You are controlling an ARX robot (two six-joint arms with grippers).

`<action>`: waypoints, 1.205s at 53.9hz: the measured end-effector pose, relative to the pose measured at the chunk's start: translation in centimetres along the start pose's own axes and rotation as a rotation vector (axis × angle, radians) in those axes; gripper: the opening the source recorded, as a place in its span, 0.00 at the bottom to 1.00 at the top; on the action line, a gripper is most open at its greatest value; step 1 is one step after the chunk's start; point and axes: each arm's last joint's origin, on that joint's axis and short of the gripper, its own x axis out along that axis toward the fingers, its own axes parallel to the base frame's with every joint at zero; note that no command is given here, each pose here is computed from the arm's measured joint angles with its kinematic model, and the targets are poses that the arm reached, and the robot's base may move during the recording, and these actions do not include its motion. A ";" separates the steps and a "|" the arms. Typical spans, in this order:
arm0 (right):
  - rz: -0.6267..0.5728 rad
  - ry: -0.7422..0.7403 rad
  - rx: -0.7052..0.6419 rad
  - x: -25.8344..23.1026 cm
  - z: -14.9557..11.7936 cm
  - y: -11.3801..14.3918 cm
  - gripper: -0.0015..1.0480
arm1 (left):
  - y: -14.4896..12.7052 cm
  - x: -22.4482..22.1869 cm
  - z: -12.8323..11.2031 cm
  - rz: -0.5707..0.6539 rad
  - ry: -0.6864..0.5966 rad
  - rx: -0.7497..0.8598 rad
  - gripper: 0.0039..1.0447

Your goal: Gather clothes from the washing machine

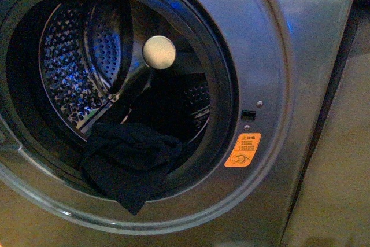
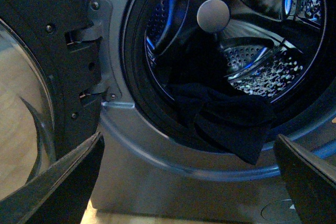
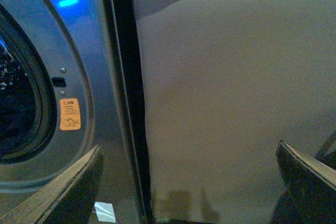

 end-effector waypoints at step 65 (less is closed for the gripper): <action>0.000 0.000 0.000 0.0 0.0 0.0 0.93 | -4.2 22.5 1.1 -0.354 0.509 -0.110 0.94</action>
